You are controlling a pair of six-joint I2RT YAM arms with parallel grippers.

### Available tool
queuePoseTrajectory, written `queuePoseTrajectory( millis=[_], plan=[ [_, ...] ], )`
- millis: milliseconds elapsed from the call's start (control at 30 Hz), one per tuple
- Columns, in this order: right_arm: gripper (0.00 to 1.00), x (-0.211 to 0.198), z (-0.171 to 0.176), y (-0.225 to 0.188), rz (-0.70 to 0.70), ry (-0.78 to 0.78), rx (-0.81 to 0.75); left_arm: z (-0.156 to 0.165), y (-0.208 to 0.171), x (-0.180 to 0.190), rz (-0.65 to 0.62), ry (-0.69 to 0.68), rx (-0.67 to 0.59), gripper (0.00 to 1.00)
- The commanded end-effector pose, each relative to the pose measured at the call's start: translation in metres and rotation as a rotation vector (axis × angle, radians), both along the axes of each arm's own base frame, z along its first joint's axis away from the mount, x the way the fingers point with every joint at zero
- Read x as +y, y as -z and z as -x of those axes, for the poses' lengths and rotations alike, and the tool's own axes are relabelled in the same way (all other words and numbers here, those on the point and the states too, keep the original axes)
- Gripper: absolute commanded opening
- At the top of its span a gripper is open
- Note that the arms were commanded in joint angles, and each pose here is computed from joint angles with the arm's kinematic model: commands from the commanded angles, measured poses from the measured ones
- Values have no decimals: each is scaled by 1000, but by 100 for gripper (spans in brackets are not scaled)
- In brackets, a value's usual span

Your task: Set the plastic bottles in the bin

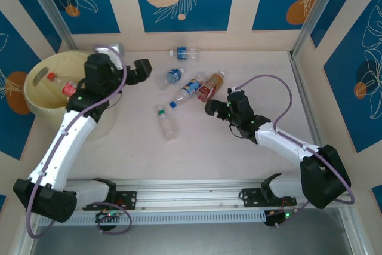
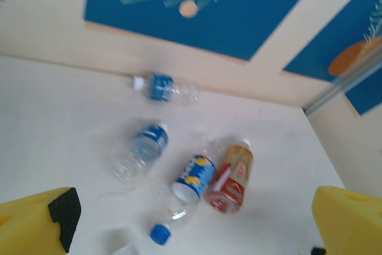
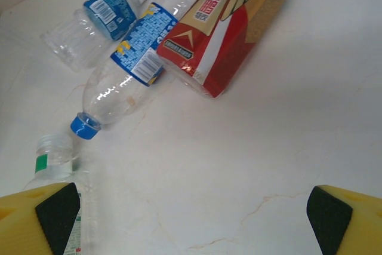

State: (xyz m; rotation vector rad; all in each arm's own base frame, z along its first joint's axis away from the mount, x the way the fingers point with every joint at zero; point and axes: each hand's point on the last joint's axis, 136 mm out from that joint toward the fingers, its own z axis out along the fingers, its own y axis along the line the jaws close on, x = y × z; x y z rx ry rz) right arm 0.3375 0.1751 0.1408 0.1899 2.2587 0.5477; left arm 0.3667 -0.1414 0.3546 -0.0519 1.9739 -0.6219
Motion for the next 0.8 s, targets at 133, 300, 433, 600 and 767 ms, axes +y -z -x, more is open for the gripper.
queuePoseTrajectory(
  millis=[133, 300, 433, 600, 767],
  plan=[
    [100, -7, -15, 5, 10, 84, 98, 5, 34, -48, 42, 145, 53, 100],
    [100, 5, -37, 15, 61, 51, 172, 10, 65, -50, 33, 159, 112, 100],
    [99, 15, -63, 29, 126, 53, 249, 12, 78, -44, 17, 138, 110, 100],
    [100, 28, -98, 45, 152, 106, 282, 17, 88, -36, -33, 128, 96, 100],
    [100, 27, -116, 61, 230, 184, 308, 20, 93, -30, -74, 114, 95, 100]
  ],
)
